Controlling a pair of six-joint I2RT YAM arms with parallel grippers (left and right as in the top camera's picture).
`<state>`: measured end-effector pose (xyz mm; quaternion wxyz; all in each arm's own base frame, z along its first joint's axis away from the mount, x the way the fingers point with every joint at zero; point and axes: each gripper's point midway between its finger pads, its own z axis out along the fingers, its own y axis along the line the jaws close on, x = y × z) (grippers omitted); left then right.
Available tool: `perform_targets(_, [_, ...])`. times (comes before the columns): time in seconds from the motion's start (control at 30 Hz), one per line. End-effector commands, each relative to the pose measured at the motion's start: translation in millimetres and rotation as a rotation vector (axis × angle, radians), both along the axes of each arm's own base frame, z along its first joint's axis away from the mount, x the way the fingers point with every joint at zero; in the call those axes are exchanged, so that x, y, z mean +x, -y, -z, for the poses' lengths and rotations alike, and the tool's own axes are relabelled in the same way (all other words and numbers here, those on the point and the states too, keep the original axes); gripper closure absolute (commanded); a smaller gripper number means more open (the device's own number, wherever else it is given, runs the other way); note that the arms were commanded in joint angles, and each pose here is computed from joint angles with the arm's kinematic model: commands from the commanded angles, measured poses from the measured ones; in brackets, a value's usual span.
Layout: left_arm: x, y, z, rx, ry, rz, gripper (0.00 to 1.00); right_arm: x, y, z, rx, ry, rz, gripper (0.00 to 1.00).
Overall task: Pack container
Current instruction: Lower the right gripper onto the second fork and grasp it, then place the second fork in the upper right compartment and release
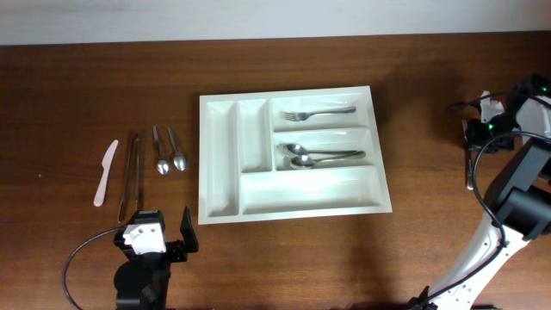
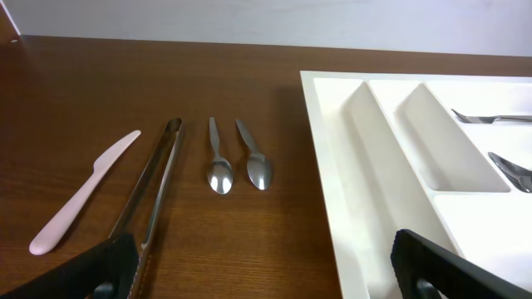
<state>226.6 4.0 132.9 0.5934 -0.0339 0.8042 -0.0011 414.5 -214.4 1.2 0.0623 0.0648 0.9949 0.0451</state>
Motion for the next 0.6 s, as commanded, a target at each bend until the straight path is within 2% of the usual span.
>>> perform_targets(0.0, [0.2,0.3,2.3,0.013,-0.002,0.008,0.01,31.6,-24.3,-40.1,0.0,0.101,-0.053,0.96])
perform_targets(0.23, [0.2,0.3,2.3,0.012,-0.002,0.008,0.01,90.2,-73.9,-140.7,-0.041,0.341,-0.217,0.96])
perform_targets(0.37, [0.2,0.3,2.3,0.013,-0.002,0.008,0.01,111.2,-127.5,-184.2,-0.069,0.447,-0.462,0.96])
perform_targets(0.57, [0.2,0.3,2.3,0.013,-0.002,0.008,0.01,116.9,-230.5,-208.3,-0.01,0.57,-0.875,0.96])
